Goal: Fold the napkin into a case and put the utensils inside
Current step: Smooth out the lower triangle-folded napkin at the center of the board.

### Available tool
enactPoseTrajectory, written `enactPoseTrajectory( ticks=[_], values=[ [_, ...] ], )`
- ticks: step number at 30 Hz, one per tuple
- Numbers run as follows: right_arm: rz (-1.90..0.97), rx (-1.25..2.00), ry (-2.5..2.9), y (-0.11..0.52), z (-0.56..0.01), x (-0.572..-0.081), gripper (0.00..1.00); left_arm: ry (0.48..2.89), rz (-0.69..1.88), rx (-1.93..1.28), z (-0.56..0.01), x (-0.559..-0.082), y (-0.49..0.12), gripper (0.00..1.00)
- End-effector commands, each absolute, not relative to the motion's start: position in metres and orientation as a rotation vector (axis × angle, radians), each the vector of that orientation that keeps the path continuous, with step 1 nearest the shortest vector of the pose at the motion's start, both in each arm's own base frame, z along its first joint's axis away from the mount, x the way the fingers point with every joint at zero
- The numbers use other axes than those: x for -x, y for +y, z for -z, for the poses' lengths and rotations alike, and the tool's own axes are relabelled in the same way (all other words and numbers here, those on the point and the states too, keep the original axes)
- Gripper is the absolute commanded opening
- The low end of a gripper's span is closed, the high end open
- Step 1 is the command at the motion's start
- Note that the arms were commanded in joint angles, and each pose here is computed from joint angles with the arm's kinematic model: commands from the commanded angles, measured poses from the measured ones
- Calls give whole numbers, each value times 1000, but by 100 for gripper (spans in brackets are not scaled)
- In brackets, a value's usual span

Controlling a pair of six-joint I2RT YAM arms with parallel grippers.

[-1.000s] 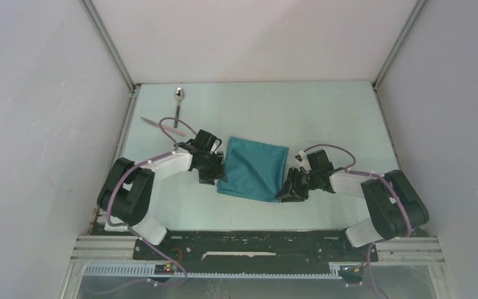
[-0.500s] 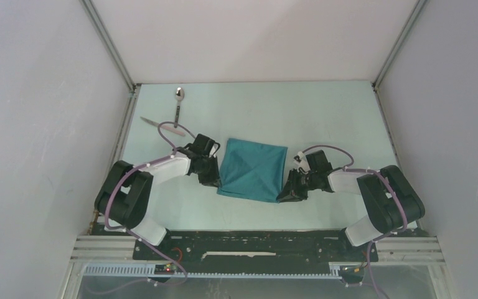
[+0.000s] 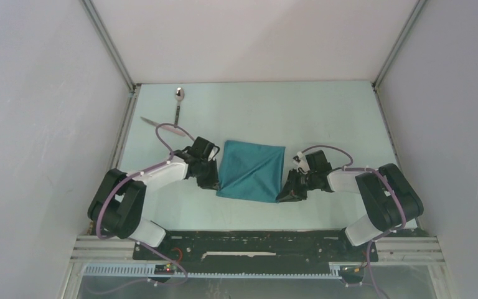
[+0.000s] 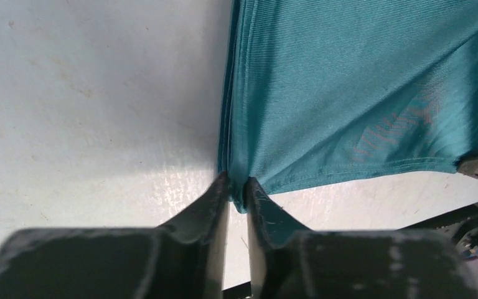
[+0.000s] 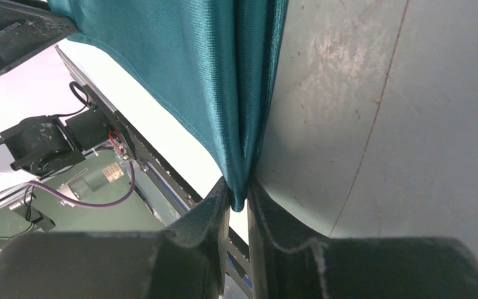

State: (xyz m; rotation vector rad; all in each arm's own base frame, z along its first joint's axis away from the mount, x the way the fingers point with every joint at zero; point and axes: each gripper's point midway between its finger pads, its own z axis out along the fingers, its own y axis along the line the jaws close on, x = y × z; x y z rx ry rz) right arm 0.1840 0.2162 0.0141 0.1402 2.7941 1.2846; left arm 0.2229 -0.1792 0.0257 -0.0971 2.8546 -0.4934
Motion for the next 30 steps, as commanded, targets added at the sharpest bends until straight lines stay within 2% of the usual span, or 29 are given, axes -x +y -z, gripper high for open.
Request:
enactPoseTrajectory(
  ticks=[1,4,7,9,11,14,17,19,21,23,27,30],
  values=[
    [-1245,-97,2791,215,-10,-186,25,2848,494,92,-30,-217,-180,15],
    [-1237,-94,2791,214,-11,-185,25,2857,492,92,-27,-214,-180,5],
    [-1234,-87,2786,214,-14,-185,25,2855,480,95,-30,-212,-178,3],
    [-1224,-86,2790,212,-13,-184,25,2850,483,88,-34,-211,-179,5],
    [-1211,-88,2796,211,-11,-184,24,2837,497,79,-39,-211,-182,12],
    [-1219,-85,2799,212,-11,-183,25,2854,499,65,-36,-207,-183,28],
    [-1205,-83,2801,210,-14,-181,33,2858,466,48,-37,-208,-179,41],
    [-1186,-77,2794,207,-21,-180,42,2831,409,39,-48,-214,-173,52],
    [-1113,-65,2784,200,-29,-183,51,2789,347,33,-63,-224,-166,59],
    [-1029,-73,2760,188,-39,-193,58,2736,336,36,-81,-234,-166,63],
    [-980,-131,2655,172,-63,-229,63,2608,403,85,-114,-263,-180,66],
    [-1043,-104,2573,186,-85,-263,63,2488,601,108,-135,-291,-209,60]
  ],
)
